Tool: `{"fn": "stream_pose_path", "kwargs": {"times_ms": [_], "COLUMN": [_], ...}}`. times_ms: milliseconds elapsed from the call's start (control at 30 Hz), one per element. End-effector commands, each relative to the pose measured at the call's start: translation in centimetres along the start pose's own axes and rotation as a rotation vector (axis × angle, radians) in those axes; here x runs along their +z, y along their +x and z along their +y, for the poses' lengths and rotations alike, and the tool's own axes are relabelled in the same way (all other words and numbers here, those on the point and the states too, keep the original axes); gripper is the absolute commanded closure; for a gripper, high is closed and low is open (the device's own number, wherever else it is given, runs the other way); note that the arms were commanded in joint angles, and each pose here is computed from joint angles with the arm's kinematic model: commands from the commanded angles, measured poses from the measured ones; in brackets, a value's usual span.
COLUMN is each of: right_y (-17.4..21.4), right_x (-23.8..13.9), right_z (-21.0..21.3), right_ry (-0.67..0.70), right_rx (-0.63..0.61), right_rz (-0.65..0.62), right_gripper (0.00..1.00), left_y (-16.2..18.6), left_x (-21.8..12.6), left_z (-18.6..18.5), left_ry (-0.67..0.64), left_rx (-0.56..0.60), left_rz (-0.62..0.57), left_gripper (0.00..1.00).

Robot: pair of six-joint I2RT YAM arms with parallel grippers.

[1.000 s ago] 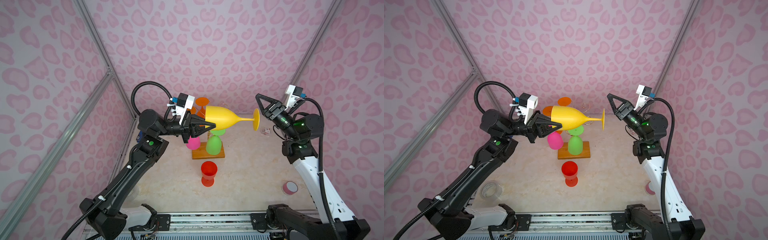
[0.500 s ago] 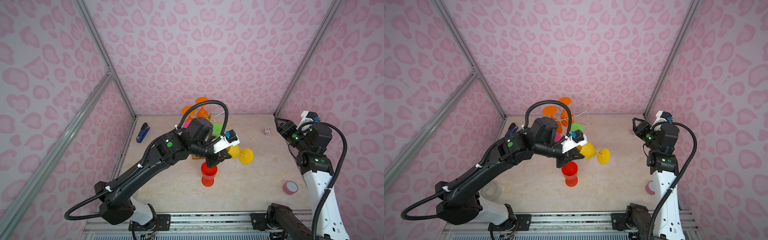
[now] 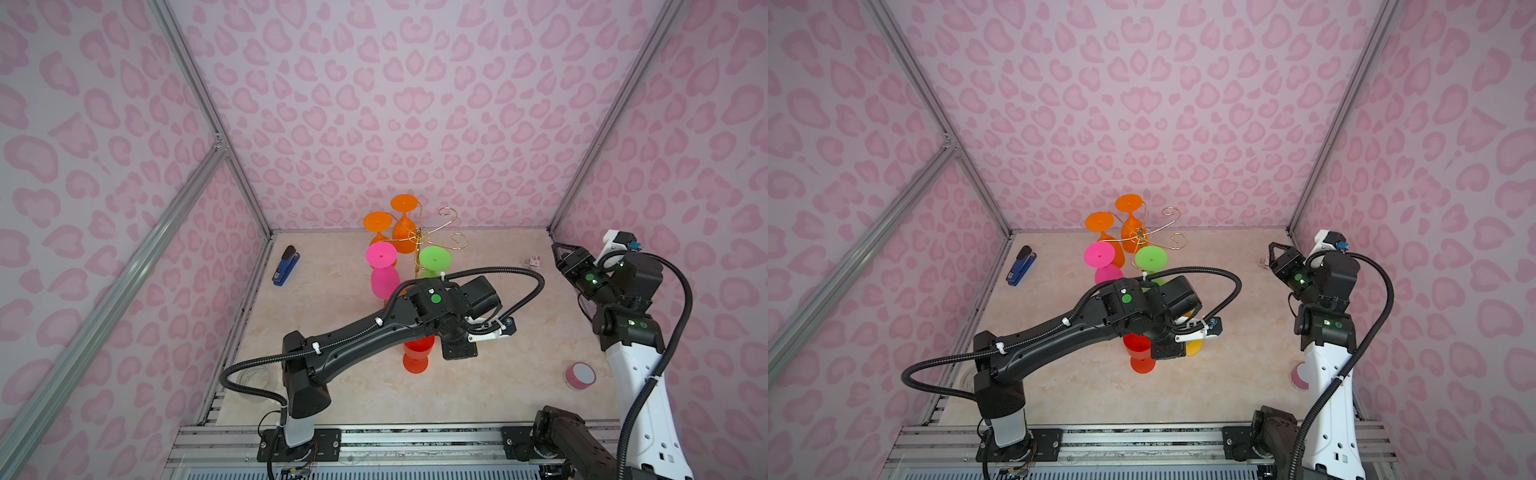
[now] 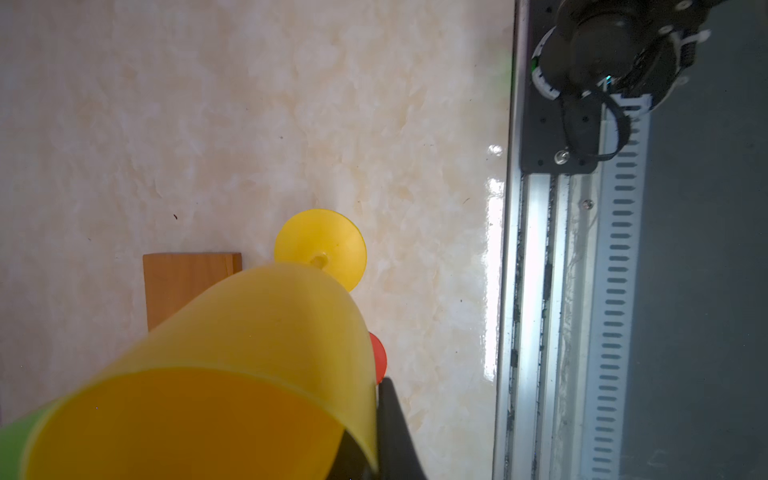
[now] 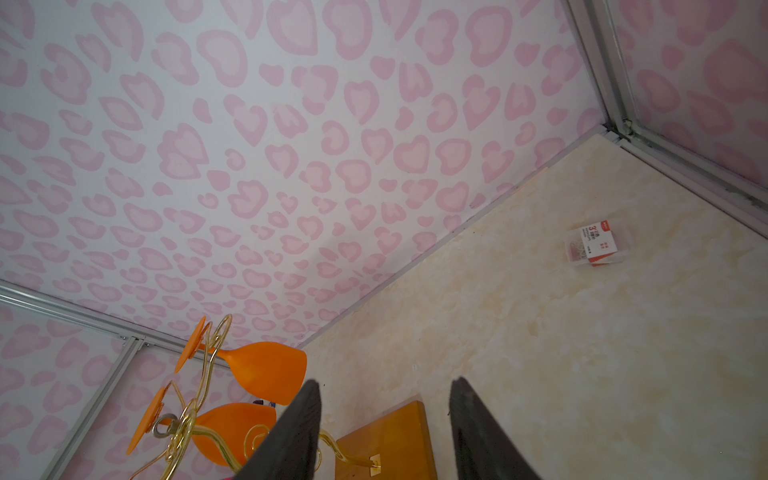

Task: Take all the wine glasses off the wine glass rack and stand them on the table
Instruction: 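Lower the yellow glass upright beside the red glass with the left gripper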

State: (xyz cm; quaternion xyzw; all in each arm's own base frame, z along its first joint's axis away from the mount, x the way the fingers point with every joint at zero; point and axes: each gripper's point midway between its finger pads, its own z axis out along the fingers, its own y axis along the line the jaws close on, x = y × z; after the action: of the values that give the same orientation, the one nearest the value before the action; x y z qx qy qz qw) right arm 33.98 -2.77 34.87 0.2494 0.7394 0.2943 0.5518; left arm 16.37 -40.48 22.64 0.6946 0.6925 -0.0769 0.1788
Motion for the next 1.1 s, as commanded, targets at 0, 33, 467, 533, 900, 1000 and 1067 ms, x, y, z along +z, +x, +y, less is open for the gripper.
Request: {"fn": "stream_pose_path", "kwargs": {"times_ms": [0,33,467,533,900,1000,1067], "right_y": [-0.1,-0.1,0.0,0.0,0.3,0.4,0.5], "right_x": [0.0,0.0,-0.1,-0.1,0.0,0.1,0.1], "right_z": [0.2,0.1,-0.1,-0.1,-0.4,-0.5,-0.5], "right_ry": [-0.02,-0.02,-0.039,-0.038,-0.038,-0.039,-0.044], "right_rx": [-0.009,-0.007,0.012,0.013,0.02,0.022,0.026], "right_rz": [0.001,0.001,-0.02,-0.018,-0.019,-0.016,-0.014], "right_gripper": [0.49,0.49,0.51,0.51,0.51,0.51,0.51], "left_y": [0.9,0.9,0.6,0.4,0.2,0.2,0.1], "left_x": [1.4,1.9,6.6,7.0,8.0,7.9,7.8], "left_z": [0.2,0.2,-0.6,-0.6,-0.8,-1.0,-1.4], "left_ry": [-0.004,0.003,0.074,0.081,0.099,0.113,0.133], "left_rx": [0.028,0.033,0.034,0.036,0.044,0.045,0.046], "left_rz": [0.087,0.101,0.175,0.172,0.178,0.177,0.169], "left_gripper": [0.98,0.98,0.98,0.98,0.97,0.95,0.94]}}
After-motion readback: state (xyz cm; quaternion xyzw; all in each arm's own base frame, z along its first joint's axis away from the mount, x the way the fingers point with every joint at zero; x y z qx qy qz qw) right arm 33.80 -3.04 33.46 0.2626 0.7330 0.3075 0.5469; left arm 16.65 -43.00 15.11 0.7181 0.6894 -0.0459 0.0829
